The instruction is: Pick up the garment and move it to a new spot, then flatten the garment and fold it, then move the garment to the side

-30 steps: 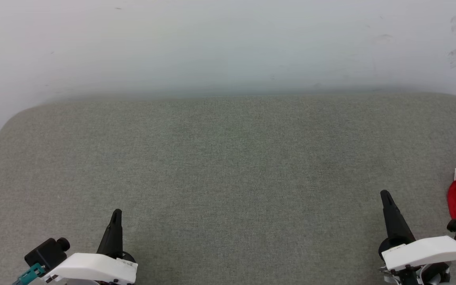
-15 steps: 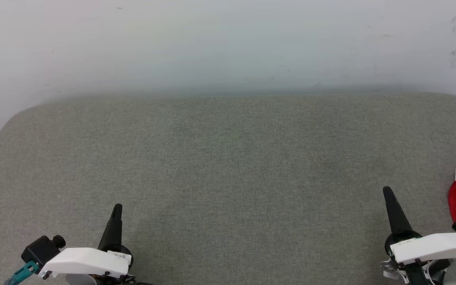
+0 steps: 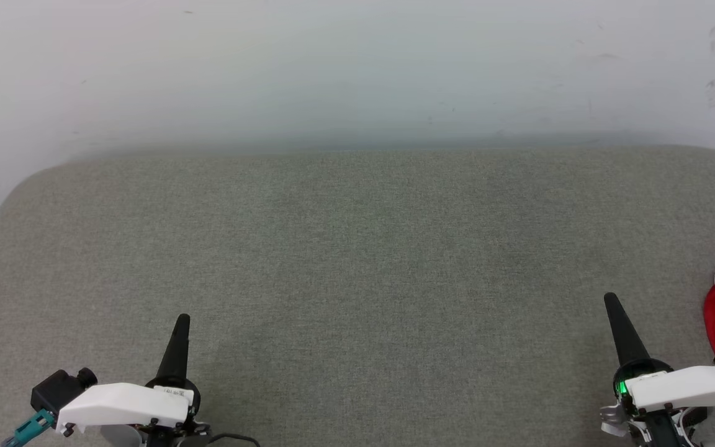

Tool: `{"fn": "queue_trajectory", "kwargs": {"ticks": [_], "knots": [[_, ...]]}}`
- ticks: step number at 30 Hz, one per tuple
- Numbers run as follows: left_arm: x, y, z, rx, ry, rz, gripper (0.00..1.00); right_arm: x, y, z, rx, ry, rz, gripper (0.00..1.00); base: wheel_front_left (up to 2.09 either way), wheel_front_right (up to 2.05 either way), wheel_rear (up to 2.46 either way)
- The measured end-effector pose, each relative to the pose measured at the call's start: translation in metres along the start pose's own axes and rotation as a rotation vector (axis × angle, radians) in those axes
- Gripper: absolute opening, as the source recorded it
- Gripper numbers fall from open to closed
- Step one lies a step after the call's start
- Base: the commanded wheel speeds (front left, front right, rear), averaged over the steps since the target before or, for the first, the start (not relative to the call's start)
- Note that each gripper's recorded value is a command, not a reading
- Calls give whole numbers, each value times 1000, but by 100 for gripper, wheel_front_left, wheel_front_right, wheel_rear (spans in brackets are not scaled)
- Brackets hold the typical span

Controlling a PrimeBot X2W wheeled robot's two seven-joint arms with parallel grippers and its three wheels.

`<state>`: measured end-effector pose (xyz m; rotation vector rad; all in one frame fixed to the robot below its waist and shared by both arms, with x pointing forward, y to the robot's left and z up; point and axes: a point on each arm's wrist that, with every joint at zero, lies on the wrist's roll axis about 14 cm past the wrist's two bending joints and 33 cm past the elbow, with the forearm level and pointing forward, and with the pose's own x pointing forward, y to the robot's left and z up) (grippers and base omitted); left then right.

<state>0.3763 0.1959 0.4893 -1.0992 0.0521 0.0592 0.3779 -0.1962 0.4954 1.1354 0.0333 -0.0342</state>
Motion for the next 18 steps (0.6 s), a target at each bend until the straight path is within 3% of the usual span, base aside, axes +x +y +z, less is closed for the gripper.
{"fn": "queue_trajectory", "kwargs": {"ticks": [18], "knots": [[4,-4,2,-172,7,-17,0,4,3,3,159,1,10,0,0,0,0]]}}
